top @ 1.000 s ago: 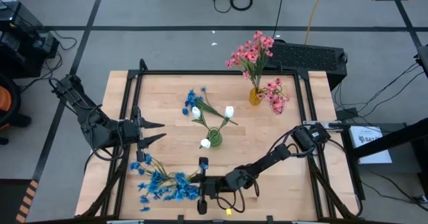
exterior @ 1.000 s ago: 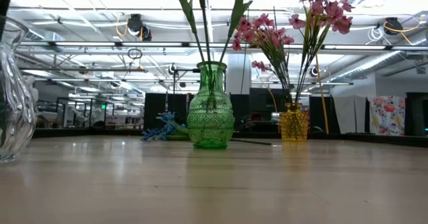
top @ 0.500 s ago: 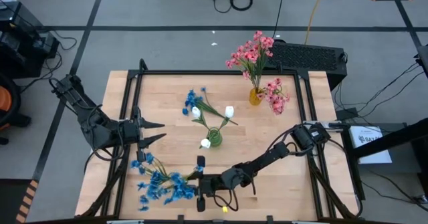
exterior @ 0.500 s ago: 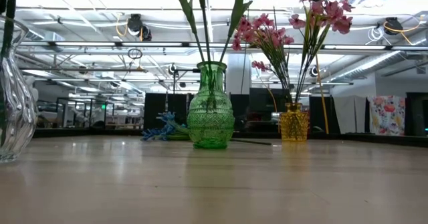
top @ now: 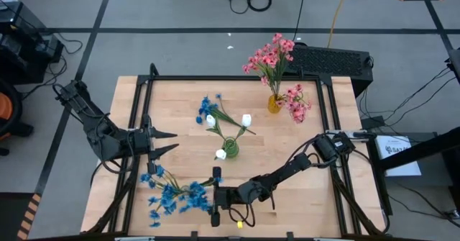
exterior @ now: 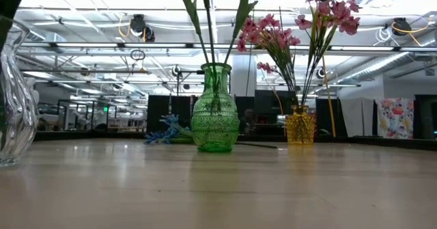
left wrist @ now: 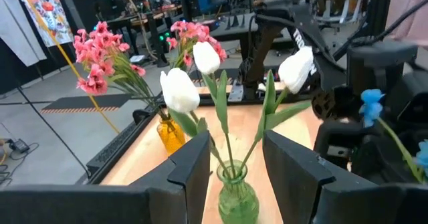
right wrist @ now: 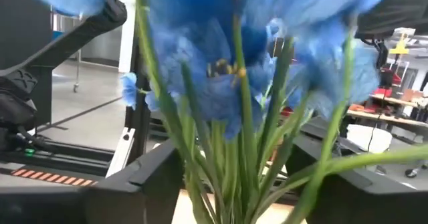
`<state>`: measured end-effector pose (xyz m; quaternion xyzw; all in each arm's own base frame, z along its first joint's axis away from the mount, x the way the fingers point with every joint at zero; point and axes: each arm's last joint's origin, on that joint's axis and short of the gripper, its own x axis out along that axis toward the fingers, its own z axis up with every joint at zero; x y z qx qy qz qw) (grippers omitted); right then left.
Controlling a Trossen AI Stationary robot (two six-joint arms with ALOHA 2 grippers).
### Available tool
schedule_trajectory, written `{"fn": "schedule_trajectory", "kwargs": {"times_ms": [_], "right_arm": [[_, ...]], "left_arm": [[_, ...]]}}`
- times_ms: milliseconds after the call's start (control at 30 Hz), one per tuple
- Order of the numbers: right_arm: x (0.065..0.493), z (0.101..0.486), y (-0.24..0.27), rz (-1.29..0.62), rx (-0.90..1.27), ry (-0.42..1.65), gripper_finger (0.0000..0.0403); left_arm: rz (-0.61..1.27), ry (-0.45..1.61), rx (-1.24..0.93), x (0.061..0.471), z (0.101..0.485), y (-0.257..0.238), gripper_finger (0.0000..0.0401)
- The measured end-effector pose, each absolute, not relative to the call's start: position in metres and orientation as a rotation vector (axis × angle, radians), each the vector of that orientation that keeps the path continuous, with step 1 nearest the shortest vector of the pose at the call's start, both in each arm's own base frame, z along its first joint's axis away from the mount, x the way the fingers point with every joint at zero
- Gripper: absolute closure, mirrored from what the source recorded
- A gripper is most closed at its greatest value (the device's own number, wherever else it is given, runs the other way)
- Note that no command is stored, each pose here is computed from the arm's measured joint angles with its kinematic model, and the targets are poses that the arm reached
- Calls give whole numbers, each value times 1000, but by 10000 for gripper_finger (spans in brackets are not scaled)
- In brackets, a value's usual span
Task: Sort flowers into vase by color
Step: Put the left blue flowers into the transparent vase
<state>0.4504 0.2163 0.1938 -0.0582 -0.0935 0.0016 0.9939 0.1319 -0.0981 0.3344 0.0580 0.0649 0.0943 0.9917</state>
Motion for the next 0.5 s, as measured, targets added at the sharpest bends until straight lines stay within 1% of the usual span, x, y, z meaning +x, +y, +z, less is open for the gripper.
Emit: {"fn": "schedule_trajectory", "kwargs": {"times_ms": [167, 333, 500], "right_arm": [[450, 195, 216, 5, -85, -170, 141], [447, 205, 214, 3, -63, -41, 130], [441, 219, 211, 1, -18, 50, 128]], "left_arm": [[196, 173, 102, 131, 328, -97, 256], [200, 185, 91, 130, 326, -97, 256], [200, 188, 94, 130, 326, -96, 256]]}}
